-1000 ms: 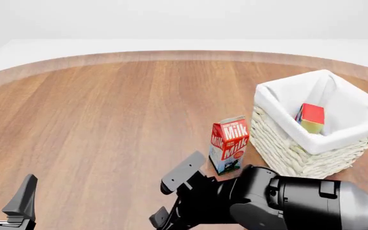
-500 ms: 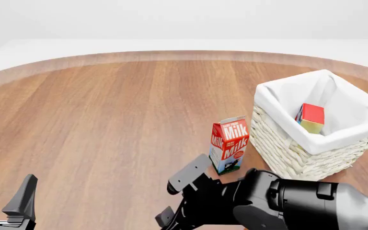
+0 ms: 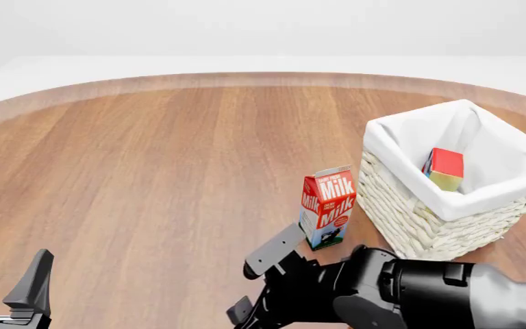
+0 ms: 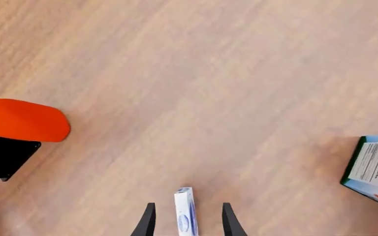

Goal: Pick up the cream cheese box and the butter, and put them in the basket.

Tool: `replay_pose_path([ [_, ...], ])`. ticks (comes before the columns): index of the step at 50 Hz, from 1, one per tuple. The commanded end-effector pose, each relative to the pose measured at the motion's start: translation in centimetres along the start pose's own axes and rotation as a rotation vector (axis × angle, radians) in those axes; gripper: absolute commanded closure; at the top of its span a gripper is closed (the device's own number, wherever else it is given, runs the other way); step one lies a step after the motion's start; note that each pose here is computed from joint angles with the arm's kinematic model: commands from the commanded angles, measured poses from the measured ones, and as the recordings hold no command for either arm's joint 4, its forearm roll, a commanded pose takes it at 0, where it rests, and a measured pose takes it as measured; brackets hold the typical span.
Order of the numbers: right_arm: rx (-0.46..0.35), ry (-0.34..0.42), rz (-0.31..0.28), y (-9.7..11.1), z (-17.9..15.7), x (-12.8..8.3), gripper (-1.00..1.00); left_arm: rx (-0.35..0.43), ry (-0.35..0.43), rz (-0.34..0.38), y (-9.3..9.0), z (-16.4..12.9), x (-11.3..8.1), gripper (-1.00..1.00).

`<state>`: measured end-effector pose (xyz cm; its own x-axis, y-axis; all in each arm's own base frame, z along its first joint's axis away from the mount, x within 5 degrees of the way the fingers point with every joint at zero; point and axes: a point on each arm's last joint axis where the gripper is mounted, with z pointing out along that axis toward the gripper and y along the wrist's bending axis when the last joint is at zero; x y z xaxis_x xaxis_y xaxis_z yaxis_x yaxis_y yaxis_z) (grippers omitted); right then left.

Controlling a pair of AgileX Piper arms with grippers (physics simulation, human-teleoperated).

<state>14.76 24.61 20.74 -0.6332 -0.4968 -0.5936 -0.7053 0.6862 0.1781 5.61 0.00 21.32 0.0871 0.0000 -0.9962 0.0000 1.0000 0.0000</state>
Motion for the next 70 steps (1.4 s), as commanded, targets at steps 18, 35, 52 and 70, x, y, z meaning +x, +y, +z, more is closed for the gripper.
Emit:
replay_pose_path([
  [18, 0.019, 0.019, 0.019, -0.9, 1.1, 0.8, -1.0, 0.0, 0.0, 0.0, 0.0, 0.0, 0.0, -1.0],
  [35, 0.022, 0.027, 0.025, -1.0, 1.7, 1.2, -1.0, 0.0, 0.0, 0.0, 0.0, 0.0, 0.0, -1.0],
  [52, 0.023, 0.03, 0.027, -1.1, 2.2, 1.4, -1.0, 0.0, 0.0, 0.0, 0.0, 0.0, 0.0, -1.0],
  [70, 0.015, 0.039, 0.034, -0.7, 2.9, 1.8, -1.0, 0.0, 0.0, 0.0, 0.0, 0.0, 0.0, -1.0],
])
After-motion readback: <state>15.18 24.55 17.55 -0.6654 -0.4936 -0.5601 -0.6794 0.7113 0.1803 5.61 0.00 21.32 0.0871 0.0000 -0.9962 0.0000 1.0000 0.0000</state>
